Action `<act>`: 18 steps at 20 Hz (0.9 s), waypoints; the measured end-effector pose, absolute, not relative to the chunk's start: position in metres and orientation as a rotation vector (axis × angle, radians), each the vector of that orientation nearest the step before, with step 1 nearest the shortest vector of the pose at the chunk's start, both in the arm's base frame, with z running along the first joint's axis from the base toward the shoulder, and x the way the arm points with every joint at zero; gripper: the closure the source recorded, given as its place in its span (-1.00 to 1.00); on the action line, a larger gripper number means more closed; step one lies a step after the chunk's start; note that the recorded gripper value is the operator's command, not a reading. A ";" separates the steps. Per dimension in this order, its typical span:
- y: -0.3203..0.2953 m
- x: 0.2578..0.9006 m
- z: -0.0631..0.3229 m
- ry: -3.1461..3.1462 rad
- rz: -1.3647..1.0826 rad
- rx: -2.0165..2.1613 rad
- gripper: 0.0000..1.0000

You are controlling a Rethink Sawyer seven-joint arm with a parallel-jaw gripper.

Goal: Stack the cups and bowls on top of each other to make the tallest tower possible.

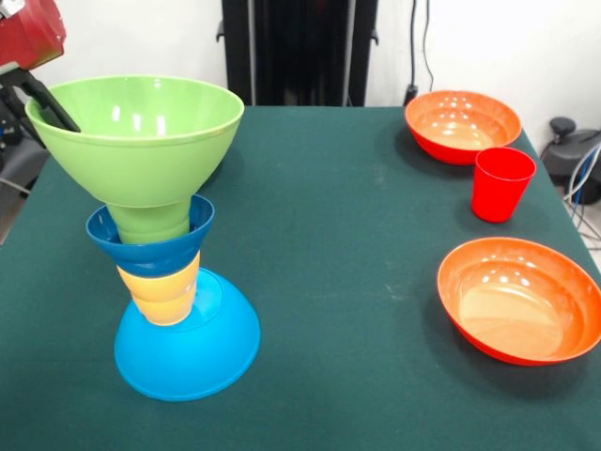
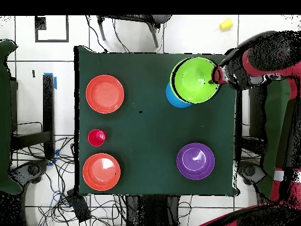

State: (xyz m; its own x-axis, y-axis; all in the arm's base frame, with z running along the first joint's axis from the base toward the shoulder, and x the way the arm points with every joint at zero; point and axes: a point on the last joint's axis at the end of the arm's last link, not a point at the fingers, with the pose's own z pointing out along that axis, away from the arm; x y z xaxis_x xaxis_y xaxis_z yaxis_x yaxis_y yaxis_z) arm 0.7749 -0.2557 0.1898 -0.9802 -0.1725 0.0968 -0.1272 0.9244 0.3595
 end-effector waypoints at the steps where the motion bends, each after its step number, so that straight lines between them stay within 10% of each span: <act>1: -0.256 0.775 0.190 -2.956 -0.540 0.232 1.00; 18: -0.258 0.768 0.184 -2.942 -0.541 0.231 1.00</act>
State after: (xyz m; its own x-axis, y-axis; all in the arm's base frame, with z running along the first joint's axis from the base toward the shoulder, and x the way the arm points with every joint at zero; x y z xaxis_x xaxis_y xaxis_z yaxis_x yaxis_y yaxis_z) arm 0.7684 -0.2584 0.1844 -0.9782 -0.1757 0.1104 -0.1249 0.9235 0.3627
